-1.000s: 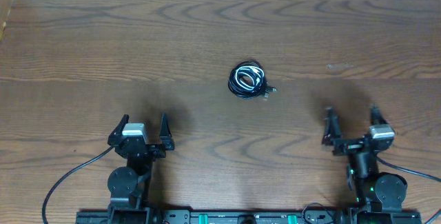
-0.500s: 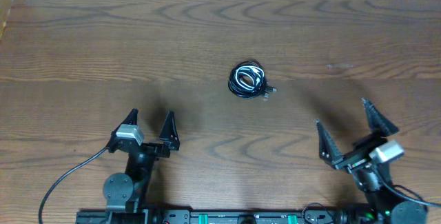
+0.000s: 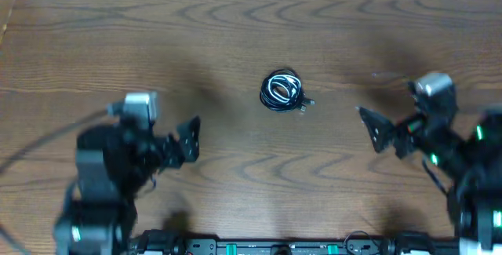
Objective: Untangle cables
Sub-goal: 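Move both grippers forward toward the tangled cable bundle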
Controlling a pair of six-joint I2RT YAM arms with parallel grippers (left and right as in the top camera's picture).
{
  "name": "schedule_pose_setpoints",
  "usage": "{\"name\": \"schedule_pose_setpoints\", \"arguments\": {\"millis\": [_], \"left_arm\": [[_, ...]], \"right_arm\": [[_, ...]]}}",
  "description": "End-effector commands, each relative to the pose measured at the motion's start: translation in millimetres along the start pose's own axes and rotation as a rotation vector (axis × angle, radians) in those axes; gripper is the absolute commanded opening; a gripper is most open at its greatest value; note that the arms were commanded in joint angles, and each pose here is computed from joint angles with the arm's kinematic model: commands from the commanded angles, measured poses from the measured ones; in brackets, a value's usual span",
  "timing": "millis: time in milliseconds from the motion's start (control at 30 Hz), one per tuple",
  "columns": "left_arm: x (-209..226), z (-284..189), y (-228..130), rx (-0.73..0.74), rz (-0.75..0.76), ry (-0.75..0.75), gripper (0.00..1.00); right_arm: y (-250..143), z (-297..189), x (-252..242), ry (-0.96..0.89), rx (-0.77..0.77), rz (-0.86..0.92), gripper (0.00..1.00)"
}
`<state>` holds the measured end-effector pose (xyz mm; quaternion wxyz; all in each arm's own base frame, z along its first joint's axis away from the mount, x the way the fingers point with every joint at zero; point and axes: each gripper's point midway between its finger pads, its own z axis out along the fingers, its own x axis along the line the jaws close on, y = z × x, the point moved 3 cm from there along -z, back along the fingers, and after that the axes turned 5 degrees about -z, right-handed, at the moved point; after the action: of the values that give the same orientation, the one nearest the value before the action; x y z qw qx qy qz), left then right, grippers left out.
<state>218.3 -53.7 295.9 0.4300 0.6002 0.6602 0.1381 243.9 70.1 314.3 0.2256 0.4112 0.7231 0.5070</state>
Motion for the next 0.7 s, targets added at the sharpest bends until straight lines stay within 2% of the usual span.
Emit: {"name": "schedule_pose_setpoints", "arguments": {"millis": [0,33,133,233,300,467,667], "left_arm": [[-36,10,8,0.153,-0.022,-0.228,0.98],[-39,20,10,0.185,-0.027,-0.261,0.98],[-34,43,8,0.258,-0.056,-0.248,0.98],[-33,70,-2,0.359,-0.077,-0.235,0.98],[-29,93,-11,0.447,-0.076,-0.163,0.98],[-26,128,-22,0.610,0.001,0.028,0.98],[-45,178,-8,0.553,0.012,-0.010,0.98]], "right_arm": [[5,14,29,0.341,0.015,0.132,0.99],[0,20,33,0.416,0.049,0.198,0.99],[-10,40,21,0.434,0.100,0.271,0.99],[-28,63,3,0.348,0.203,0.432,0.97],[-46,76,-3,0.262,0.299,0.479,0.95],[-69,83,-6,0.057,0.519,0.439,0.99],[-64,85,-4,-0.002,0.562,0.418,0.99]]}}
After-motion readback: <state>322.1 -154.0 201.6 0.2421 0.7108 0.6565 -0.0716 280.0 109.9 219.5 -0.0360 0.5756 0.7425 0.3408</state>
